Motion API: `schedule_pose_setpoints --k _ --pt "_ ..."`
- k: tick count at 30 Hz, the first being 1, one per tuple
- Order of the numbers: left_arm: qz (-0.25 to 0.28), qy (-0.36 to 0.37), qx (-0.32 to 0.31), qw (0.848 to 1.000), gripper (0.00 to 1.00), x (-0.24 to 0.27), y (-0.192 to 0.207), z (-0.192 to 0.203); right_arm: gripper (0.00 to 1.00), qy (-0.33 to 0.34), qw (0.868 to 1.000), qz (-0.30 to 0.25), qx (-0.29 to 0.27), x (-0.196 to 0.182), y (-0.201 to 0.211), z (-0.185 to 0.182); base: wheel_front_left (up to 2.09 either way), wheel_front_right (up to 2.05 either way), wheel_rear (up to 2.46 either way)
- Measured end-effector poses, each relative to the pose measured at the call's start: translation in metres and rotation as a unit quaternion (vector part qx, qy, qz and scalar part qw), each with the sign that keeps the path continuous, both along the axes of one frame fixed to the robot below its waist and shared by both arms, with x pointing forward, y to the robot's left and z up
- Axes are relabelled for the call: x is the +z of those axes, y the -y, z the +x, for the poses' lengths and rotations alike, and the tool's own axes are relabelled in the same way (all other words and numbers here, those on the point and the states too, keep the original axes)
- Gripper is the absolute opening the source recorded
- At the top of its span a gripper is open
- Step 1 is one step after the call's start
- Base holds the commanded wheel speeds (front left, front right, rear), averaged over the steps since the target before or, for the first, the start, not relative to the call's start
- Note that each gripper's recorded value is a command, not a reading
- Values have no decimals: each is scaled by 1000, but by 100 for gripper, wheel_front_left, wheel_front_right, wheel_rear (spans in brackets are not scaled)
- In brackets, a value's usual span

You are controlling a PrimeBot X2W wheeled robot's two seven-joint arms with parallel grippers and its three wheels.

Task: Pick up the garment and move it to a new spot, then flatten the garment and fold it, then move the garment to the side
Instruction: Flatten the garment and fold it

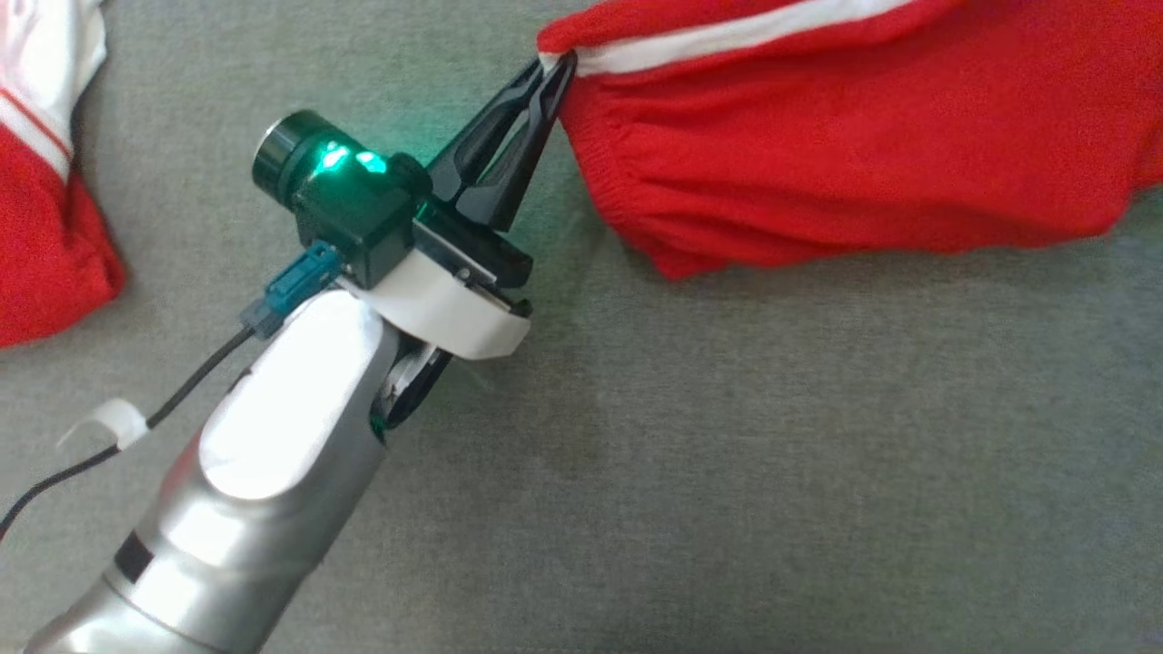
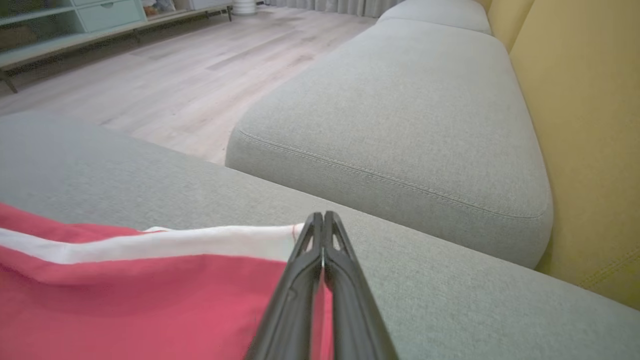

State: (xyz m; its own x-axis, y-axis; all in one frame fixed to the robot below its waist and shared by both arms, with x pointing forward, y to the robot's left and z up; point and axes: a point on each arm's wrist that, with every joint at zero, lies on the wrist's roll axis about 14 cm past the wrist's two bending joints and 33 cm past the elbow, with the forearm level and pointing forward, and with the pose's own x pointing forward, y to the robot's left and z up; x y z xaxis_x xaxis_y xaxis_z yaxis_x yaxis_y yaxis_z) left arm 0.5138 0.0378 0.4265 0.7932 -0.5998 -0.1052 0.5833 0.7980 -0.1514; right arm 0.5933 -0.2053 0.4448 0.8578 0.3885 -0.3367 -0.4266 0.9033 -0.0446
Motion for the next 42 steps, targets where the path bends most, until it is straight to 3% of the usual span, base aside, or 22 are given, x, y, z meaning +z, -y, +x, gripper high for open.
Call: schedule_pose_setpoints --k 5,6,7,8,17,20,27,28,31,36,42 --pt "0 1 19 1000 0 -6 -9 3 0 -12 1000 -6 7 -24 -13 16 0 0 0" --pt "-3 0 22 1000 16 -7 -10 3 13 -15 1000 0 6 -28 -16 17 0 0 0" --pt "-5 2 23 1000 71 -7 -10 3 66 -18 1000 5 5 -33 -19 17 0 0 0" --pt "-6 3 24 1000 100 -7 -10 3 100 -22 1000 8 4 -37 -21 17 0 0 0" --pt "-48 36 126 990 100 22 -32 5 100 -18 995 85 -56 -42 -16 6 0 0 0" --pt "-77 49 183 979 100 41 -52 -5 100 -51 992 75 -93 -64 1 -13 0 0 0" --pt "-24 60 267 961 100 44 -94 -50 100 -122 981 69 -131 -96 -2 -39 0 0 0" --pt "-15 59 276 959 100 43 -98 -57 91 -128 981 69 -130 -97 -6 -40 0 0 0" --pt "5 56 290 955 100 42 -106 -75 0 -137 980 69 -129 -95 -12 -41 0 0 0" --pt "16 52 305 951 100 43 -113 -98 0 -142 978 73 -132 -90 -18 -45 0 0 0" --pt "10 48 296 954 100 44 -107 -109 0 -147 971 75 -175 -88 16 -69 0 0 0"
